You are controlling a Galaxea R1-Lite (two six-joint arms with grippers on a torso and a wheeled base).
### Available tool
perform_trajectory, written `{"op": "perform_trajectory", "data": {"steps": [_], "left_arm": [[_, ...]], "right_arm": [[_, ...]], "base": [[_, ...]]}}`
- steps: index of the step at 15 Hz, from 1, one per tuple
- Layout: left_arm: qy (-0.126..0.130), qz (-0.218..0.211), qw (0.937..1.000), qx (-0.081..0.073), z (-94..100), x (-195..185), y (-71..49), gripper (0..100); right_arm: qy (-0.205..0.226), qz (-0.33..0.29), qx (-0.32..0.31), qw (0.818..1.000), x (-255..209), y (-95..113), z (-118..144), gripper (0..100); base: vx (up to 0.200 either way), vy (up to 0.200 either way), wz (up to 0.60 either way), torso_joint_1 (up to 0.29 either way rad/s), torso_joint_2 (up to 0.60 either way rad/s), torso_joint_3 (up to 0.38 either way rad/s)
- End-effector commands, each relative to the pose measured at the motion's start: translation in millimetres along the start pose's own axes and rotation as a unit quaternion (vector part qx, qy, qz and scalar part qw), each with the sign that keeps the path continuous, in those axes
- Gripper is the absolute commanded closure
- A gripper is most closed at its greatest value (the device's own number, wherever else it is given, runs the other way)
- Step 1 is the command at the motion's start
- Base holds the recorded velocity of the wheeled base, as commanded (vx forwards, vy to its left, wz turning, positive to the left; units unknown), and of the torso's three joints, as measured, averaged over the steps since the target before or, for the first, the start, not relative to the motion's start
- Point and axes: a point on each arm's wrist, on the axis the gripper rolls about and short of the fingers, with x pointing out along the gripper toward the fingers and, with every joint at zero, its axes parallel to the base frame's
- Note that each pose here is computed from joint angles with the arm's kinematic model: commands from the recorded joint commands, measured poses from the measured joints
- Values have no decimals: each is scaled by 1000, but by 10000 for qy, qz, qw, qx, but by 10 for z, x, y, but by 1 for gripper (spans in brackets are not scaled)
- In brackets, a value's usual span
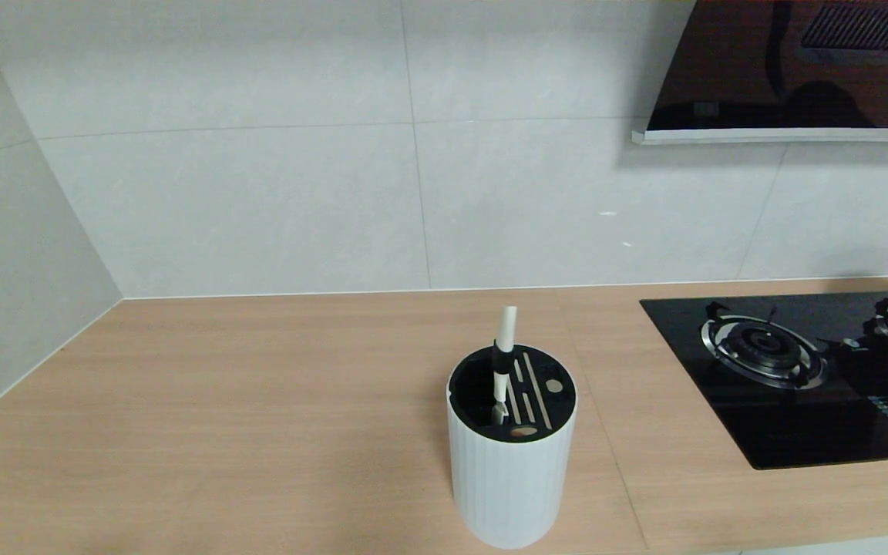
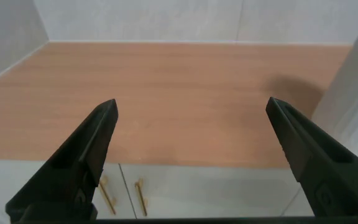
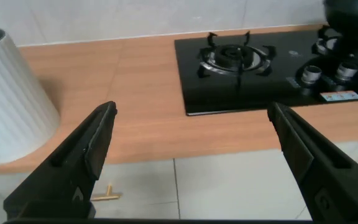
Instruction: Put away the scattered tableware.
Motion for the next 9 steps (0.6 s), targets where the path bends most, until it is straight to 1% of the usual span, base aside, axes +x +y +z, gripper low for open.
{"op": "perform_trajectory", "data": {"steps": [1, 9], "left_arm": [[17, 4, 10000, -8, -4, 3, 0, 0], [17, 12, 10000, -23, -4, 3, 0, 0]], "right_arm": [[45, 121, -39, 9999, 4, 5, -12, 0], [38, 113, 0, 9999, 4, 5, -10, 0]], "base": [[0, 0, 0, 0, 0, 0], [0, 0, 0, 0, 0, 0]]}}
